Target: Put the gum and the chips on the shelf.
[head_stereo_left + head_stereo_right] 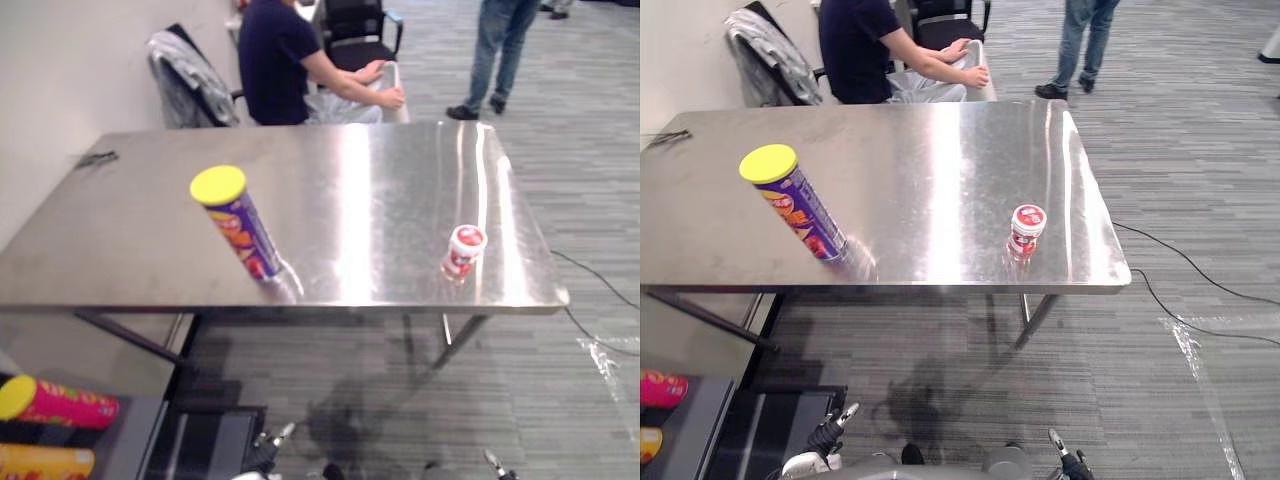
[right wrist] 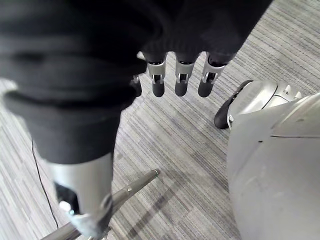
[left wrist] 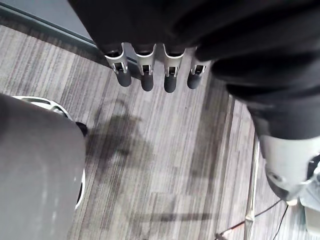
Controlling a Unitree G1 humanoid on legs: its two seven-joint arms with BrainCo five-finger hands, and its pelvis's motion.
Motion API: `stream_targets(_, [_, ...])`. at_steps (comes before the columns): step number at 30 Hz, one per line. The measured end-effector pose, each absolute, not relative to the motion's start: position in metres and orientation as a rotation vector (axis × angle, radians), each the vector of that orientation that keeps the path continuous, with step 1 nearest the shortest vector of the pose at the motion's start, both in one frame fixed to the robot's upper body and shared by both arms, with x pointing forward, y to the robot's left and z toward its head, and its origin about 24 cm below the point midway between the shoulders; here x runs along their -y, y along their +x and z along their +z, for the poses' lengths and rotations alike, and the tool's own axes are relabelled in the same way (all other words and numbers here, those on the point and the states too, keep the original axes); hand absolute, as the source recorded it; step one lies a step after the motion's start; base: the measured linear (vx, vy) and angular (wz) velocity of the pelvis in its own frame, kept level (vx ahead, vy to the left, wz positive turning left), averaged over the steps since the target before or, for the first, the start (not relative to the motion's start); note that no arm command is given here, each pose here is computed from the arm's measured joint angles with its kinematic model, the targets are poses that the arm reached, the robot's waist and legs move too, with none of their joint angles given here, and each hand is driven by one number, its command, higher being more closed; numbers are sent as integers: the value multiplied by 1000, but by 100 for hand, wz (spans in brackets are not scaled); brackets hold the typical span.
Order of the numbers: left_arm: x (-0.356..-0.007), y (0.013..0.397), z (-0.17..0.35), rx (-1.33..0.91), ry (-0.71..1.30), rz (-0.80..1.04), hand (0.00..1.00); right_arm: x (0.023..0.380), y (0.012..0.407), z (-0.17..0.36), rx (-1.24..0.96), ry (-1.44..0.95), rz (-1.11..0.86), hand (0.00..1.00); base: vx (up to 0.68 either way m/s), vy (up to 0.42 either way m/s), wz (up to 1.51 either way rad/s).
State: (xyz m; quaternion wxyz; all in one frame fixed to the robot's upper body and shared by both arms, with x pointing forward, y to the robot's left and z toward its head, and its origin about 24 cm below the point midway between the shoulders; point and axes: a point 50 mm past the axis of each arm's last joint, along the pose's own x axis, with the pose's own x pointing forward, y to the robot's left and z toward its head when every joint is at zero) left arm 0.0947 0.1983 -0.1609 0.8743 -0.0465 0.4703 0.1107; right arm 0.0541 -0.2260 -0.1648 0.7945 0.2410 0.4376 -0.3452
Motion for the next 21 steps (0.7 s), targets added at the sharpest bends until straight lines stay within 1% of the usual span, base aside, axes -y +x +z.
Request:
stream_targets(9, [-197,91,-162,-997,-97,231,0,225,44,-167,-993,481,-736,0,-32,-21,-4])
stream_targets(12, [-196,91,-162,-1001,-76,212,0,229,40,-167,-991,496,-789,0,-77,-32,6])
stream_targets(15, [-198,88,-163,-1006,-76,218,0,251,33,-162,-945,518,-926,0,-38,-4,-2])
stream_targets(16, [-199,86,-163,-1006,-80,228,0,269,30,-157,-892,529,-1021,0,-10,11,-5])
stream_targets(17, [-199,86,-163,-1005,-82,232,0,273,30,-155,-881,529,-1039,0,-7,14,-9])
stream_targets(19, [-203,83,-162,-1003,-95,262,0,311,35,-138,-758,486,-1147,0,8,9,-12])
stream_targets(20, [-204,83,-162,-1003,-97,269,0,321,38,-132,-720,461,-1159,0,24,3,-13])
stream_targets(21, [-206,79,-163,-1007,-106,286,0,341,47,-116,-635,394,-1170,0,38,-1,-19])
